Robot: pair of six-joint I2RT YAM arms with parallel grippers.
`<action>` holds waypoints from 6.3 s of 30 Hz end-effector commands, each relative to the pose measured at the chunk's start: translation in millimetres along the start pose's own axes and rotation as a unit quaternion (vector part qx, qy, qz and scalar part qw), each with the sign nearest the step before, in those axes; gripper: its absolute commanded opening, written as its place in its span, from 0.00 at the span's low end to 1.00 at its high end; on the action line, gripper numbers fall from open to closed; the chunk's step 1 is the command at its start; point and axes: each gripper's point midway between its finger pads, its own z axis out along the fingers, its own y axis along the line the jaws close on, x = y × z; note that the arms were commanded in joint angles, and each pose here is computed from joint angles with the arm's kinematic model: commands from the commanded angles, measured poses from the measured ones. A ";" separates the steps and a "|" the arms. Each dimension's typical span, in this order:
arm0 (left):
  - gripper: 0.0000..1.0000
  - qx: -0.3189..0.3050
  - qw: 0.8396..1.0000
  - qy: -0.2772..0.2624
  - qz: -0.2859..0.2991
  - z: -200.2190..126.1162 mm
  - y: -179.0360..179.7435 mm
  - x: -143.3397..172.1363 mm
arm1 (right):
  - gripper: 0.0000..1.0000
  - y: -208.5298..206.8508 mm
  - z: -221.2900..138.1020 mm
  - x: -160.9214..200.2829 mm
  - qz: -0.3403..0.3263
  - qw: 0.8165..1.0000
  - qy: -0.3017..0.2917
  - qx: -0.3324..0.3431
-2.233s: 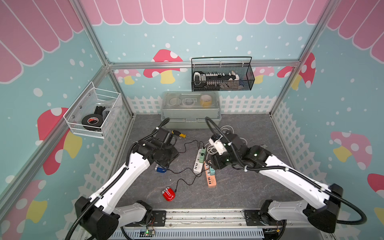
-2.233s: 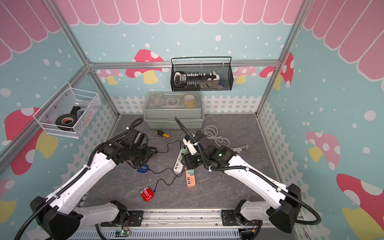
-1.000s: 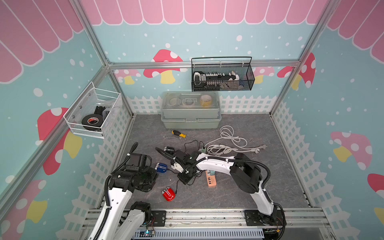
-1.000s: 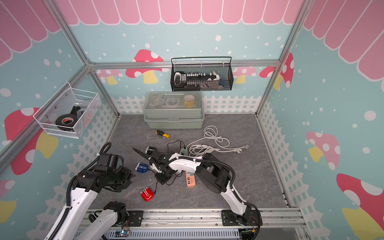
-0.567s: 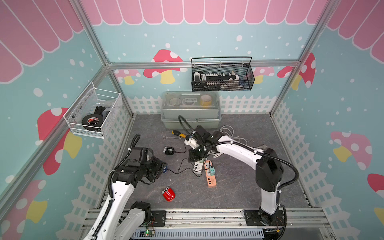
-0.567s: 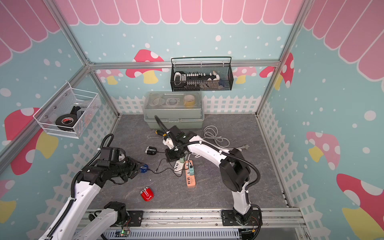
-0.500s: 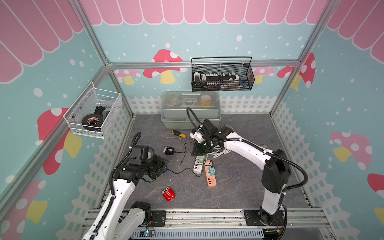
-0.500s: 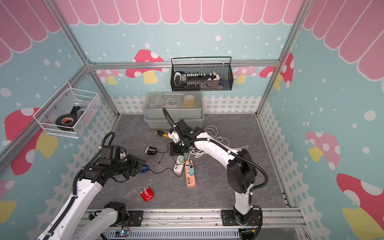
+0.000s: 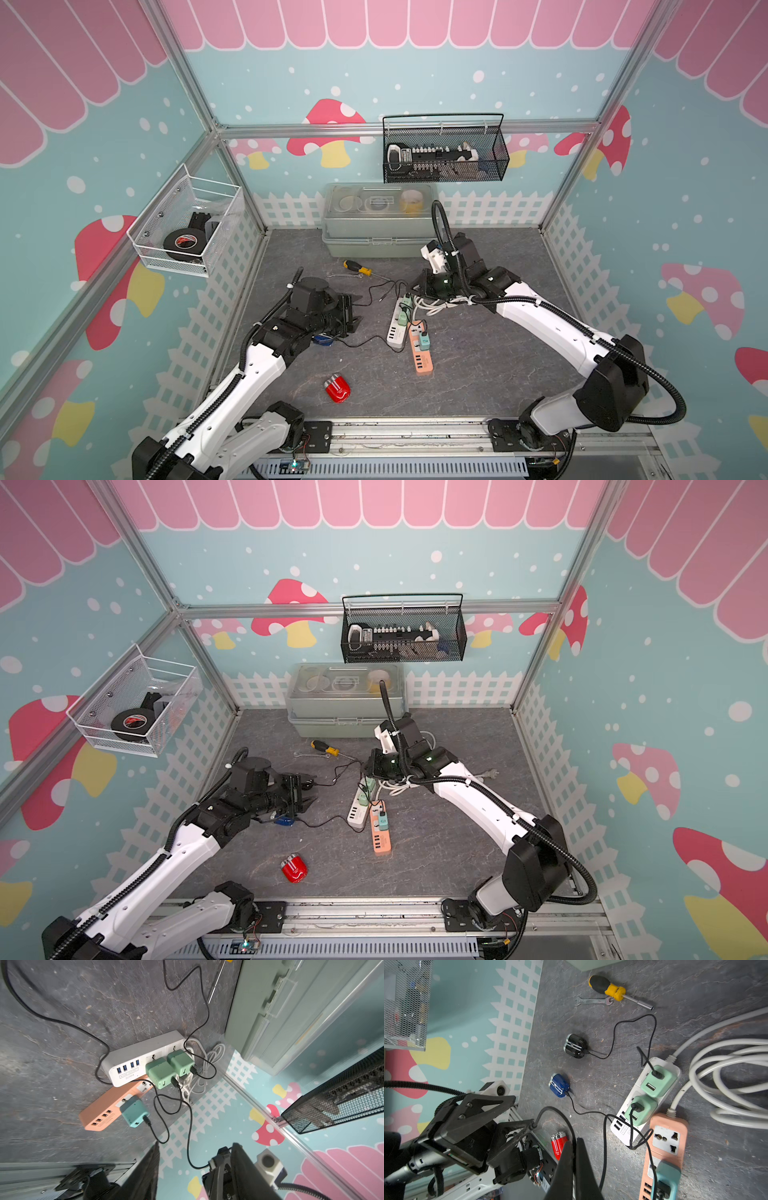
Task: Charge the electric shaver
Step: Pick up the charging cable from the center of the board.
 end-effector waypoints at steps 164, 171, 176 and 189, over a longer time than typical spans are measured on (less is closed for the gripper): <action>0.66 0.009 0.964 -0.008 0.264 24.2 -66.4 -6.7 | 0.00 54.6 4.2 -50.5 0.250 0.926 -0.041 -0.281; 0.66 -0.249 0.942 -0.055 0.221 -36.9 63.8 -39.9 | 0.00 38.7 0.0 -29.1 0.199 0.939 -0.058 -0.275; 0.77 -0.358 0.903 -0.064 0.227 -81.5 130.4 -54.1 | 0.00 28.8 2.8 -13.6 0.188 0.944 -0.055 -0.264; 0.99 -0.373 0.892 -0.056 0.250 -56.1 207.0 -68.2 | 0.00 38.1 -0.1 -1.7 0.174 0.946 -0.057 -0.266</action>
